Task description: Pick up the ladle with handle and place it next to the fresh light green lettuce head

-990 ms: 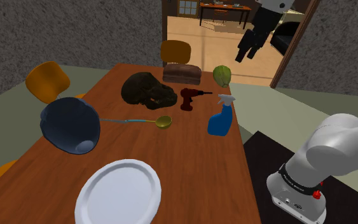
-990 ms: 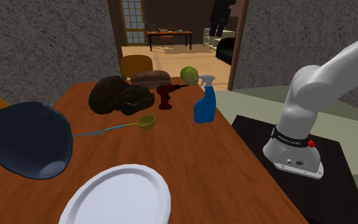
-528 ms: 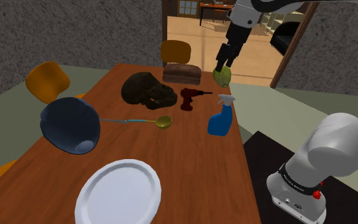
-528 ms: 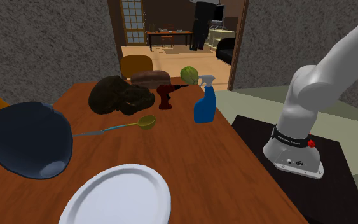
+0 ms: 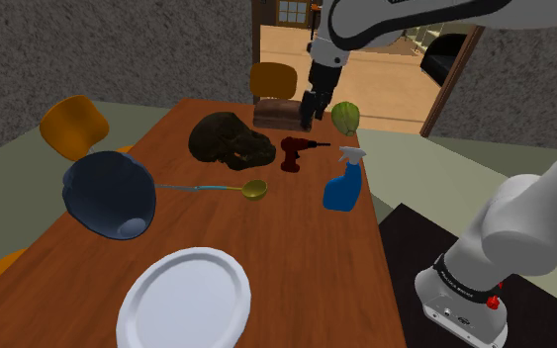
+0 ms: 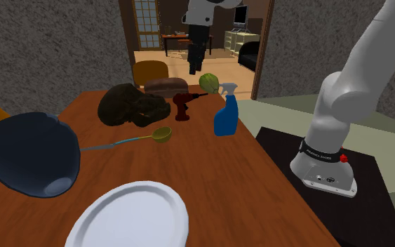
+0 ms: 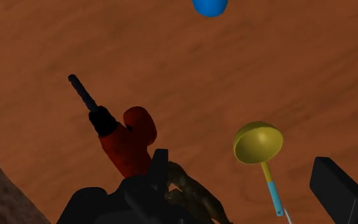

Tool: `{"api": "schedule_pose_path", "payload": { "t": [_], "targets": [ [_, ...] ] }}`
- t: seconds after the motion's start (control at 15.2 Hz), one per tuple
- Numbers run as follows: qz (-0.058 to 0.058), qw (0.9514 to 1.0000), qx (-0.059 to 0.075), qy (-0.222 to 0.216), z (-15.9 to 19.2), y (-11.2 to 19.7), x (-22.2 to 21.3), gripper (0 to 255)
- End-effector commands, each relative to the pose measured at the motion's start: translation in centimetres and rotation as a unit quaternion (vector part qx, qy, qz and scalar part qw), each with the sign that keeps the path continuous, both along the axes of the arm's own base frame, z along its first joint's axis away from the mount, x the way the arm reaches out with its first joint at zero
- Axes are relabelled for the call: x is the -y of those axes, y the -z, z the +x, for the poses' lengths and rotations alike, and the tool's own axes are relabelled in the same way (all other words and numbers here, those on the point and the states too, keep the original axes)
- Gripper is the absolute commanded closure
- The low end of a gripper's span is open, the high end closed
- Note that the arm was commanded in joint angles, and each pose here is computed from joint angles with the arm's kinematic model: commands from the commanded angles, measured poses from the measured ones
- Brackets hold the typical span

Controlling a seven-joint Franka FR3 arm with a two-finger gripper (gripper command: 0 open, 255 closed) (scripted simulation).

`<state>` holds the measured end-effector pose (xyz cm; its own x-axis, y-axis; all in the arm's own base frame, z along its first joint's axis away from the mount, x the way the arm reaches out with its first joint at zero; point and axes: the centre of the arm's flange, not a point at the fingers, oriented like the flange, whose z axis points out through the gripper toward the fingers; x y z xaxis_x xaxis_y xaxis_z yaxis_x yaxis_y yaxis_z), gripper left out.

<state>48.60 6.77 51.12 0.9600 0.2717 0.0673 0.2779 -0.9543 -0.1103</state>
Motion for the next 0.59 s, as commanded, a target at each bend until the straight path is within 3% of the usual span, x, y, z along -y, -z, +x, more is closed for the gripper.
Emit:
{"api": "schedule_pose_path", "payload": {
  "t": [0.0,0.53],
  "targets": [
    [-0.001,0.9998,-0.006,-0.018,1.8,1.9,-1.1,0],
    [-0.006,0.9956,-0.032,-0.087,8.3,9.0,-6.8,0]
  ]
}}
